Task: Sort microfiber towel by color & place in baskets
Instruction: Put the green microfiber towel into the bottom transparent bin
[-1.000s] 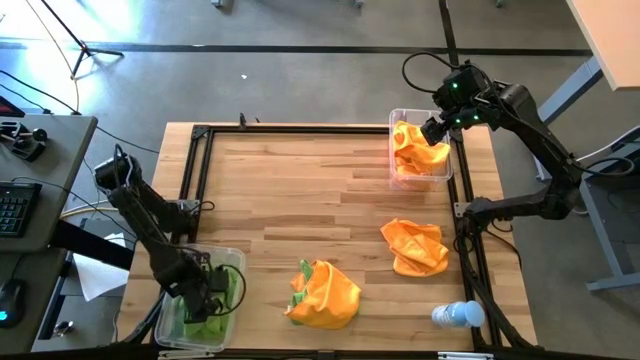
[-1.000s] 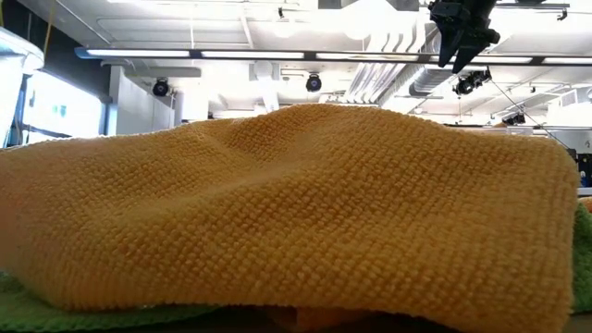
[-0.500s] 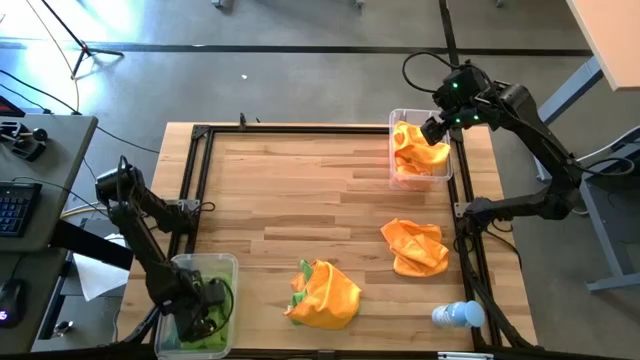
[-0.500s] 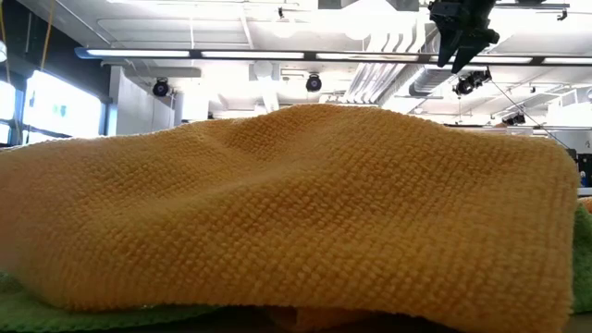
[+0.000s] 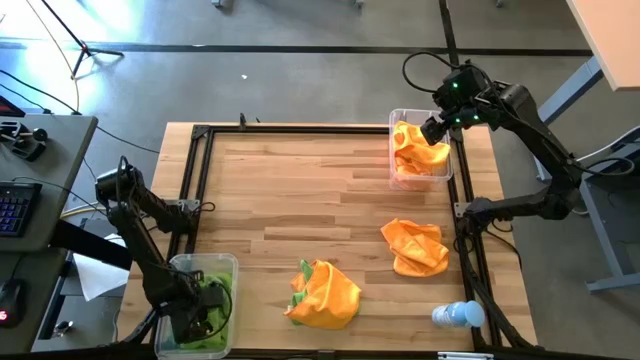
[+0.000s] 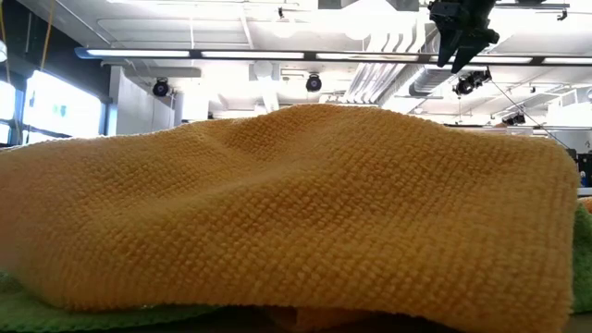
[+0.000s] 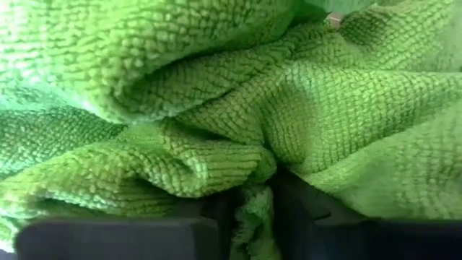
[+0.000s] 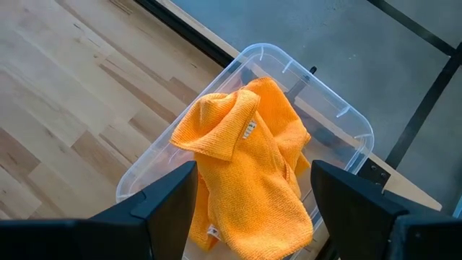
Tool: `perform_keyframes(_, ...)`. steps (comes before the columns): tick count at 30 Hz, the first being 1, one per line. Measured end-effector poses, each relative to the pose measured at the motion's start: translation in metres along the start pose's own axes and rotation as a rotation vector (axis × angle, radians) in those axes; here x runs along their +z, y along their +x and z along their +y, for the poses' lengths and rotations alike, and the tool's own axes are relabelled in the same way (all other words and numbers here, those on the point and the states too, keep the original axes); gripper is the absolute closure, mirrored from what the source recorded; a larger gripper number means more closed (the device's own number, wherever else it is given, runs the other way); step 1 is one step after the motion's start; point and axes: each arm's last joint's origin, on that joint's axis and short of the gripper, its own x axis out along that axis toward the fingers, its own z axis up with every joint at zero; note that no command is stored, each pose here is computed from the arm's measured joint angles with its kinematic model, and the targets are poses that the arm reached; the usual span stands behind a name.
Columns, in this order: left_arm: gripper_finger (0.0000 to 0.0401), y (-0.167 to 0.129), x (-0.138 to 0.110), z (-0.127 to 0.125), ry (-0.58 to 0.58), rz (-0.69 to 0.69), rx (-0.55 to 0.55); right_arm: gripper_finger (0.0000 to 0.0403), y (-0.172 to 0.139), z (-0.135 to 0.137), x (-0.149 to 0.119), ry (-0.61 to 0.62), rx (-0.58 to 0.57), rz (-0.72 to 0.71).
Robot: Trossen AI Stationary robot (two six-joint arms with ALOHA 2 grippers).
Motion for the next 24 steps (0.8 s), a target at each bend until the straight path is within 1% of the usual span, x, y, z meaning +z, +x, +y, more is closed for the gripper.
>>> perform_keyframes(4, 0.0291, -0.007, 0.001, 0.001, -0.012, -0.007, -0.030, 0.0137, 0.000, 0.000, 0.000, 0.000, 0.000, 0.000)
perform_keyframes(8, 0.0268, -0.017, 0.004, 0.005, -0.060, 0.050, -0.039, 0.0137, 0.000, 0.000, 0.000, 0.000, 0.000, 0.000)
perform_keyframes(12, 0.0264, -0.030, 0.006, 0.010, -0.095, 0.116, -0.092, 0.0137, 0.000, 0.000, 0.000, 0.000, 0.000, 0.000)
perform_keyframes(14, 0.0265, -0.039, 0.007, 0.013, -0.141, 0.121, -0.119, 0.0137, 0.000, 0.000, 0.000, 0.000, 0.000, 0.000)
perform_keyframes(17, 0.0269, -0.053, 0.008, 0.020, -0.245, 0.128, -0.143, 0.0137, 0.000, 0.000, 0.000, 0.000, 0.000, 0.000)
perform_keyframes(19, 0.0272, -0.063, 0.008, 0.023, -0.281, 0.131, -0.161, 0.0137, 0.000, 0.000, 0.000, 0.000, 0.000, 0.000)
perform_keyframes(21, 0.0274, -0.075, 0.007, 0.025, -0.292, 0.135, -0.155, 0.0137, 0.000, 0.000, 0.000, 0.000, 0.000, 0.000)
perform_keyframes(24, 0.0277, -0.095, 0.005, 0.026, -0.297, 0.141, -0.104, 0.0137, 0.000, 0.000, 0.000, 0.000, 0.000, 0.000)
